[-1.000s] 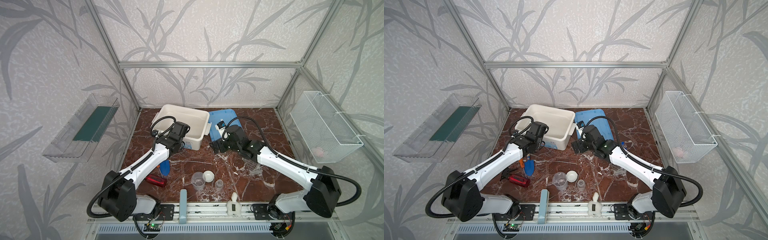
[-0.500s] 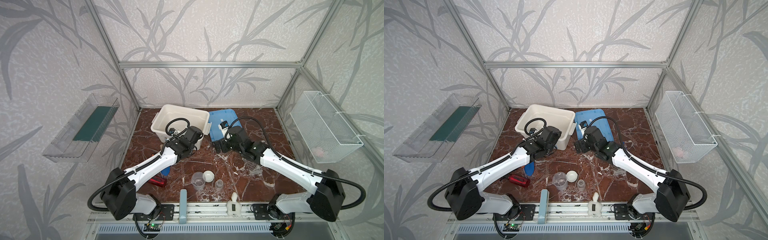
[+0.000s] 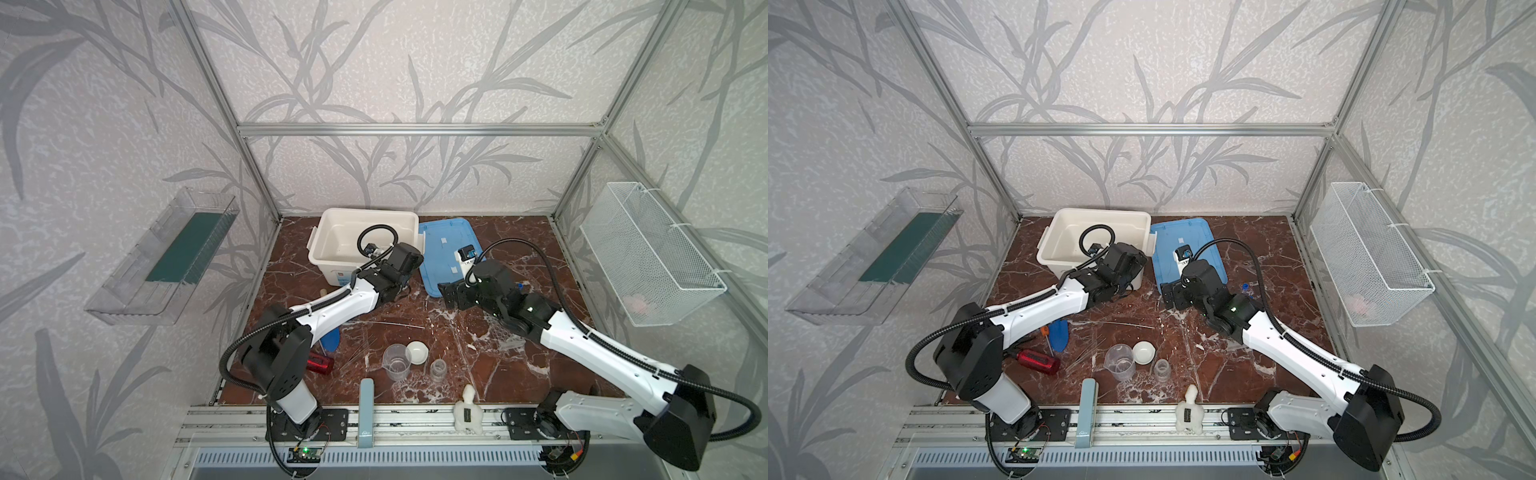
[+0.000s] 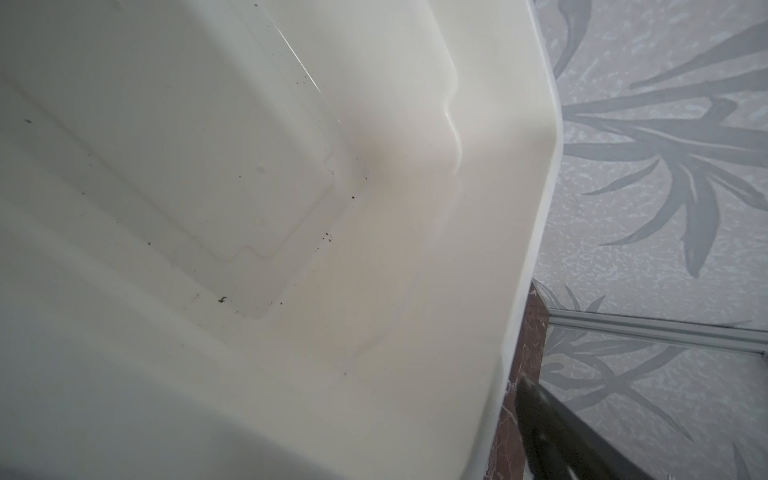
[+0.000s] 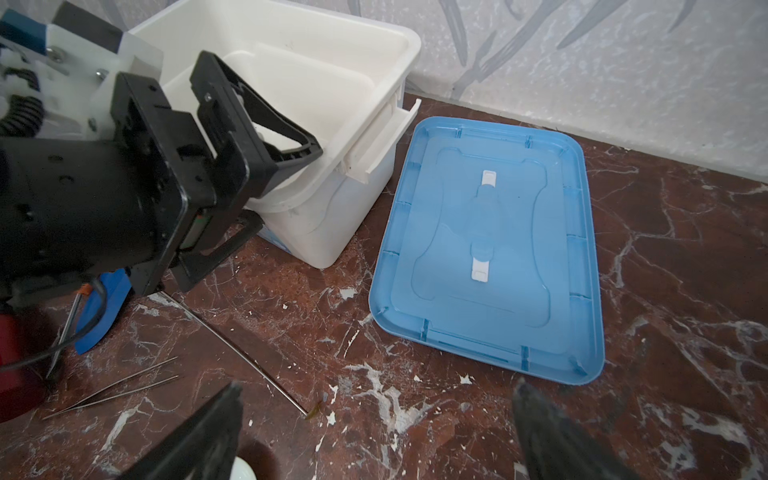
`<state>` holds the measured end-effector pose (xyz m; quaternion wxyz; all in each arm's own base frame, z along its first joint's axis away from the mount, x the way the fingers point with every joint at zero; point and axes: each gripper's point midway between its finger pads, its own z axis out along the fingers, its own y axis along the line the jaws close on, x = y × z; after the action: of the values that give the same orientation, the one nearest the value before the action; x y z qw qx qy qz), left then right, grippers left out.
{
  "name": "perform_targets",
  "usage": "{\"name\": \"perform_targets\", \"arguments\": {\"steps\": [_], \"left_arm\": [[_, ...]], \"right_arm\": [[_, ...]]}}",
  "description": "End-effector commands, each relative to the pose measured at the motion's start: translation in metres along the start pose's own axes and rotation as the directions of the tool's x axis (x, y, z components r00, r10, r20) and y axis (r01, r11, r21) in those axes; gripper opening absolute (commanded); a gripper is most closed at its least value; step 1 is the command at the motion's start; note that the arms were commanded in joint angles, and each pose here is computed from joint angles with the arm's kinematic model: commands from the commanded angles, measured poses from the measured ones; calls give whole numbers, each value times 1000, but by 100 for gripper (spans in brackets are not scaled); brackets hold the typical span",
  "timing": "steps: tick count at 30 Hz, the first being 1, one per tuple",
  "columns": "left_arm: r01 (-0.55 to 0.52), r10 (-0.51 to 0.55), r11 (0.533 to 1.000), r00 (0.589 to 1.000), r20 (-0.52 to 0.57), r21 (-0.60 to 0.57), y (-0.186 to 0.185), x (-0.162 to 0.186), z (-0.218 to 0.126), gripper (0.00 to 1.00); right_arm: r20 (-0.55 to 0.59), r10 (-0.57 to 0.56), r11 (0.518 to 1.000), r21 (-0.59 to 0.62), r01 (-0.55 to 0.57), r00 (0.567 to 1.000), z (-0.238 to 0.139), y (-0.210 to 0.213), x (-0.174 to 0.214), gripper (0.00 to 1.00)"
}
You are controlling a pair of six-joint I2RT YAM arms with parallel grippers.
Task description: Organize the chemistry lab equipment
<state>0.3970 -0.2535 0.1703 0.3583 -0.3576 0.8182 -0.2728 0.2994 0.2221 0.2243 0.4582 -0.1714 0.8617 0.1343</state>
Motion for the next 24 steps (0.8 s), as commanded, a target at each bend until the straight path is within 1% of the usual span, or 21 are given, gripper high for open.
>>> {"name": "perform_targets", "arguments": {"steps": [1,4,7,9,12,15,17,19,20,22,24], "left_arm": [[-125,126,983,992,-2,131,-46,2,-10,99],[-184,189,974,982,-27,128,-47,3,-20,99],[-205,223,964,970,-96,167,-44,14,-30,99],[-239,274,944,953,-134,228,-45,23,-41,99],[-306,355,915,921,-161,265,-38,27,-60,99],[-382,436,885,880,-186,266,-27,27,-81,99],[-430,500,849,842,-204,306,-25,31,-95,99],[-473,566,805,794,-222,357,-21,36,-112,99],[-490,586,792,777,-229,365,-18,36,-118,99],[-529,612,785,744,-267,324,-2,34,-130,99],[-598,653,757,696,-298,263,18,29,-145,99]], "right_arm": [[-6,24,998,51,-23,1000,-9,-14,7,99],[-8,35,999,40,-35,999,-17,-15,10,99],[-32,32,999,24,-31,999,-24,-15,17,99],[-43,26,1000,17,-26,999,-30,-15,20,99],[-48,36,999,6,-36,998,-39,-16,23,99],[-59,41,998,-37,-43,997,-47,-11,28,99],[-74,42,997,-62,-47,996,-50,-8,32,99],[-95,41,995,-86,-49,995,-53,-4,37,99],[-106,38,994,-96,-48,994,-54,-3,39,99],[-134,39,993,-109,-53,990,-57,-1,47,99],[-165,42,991,-116,-61,985,-58,-1,56,99]]}}
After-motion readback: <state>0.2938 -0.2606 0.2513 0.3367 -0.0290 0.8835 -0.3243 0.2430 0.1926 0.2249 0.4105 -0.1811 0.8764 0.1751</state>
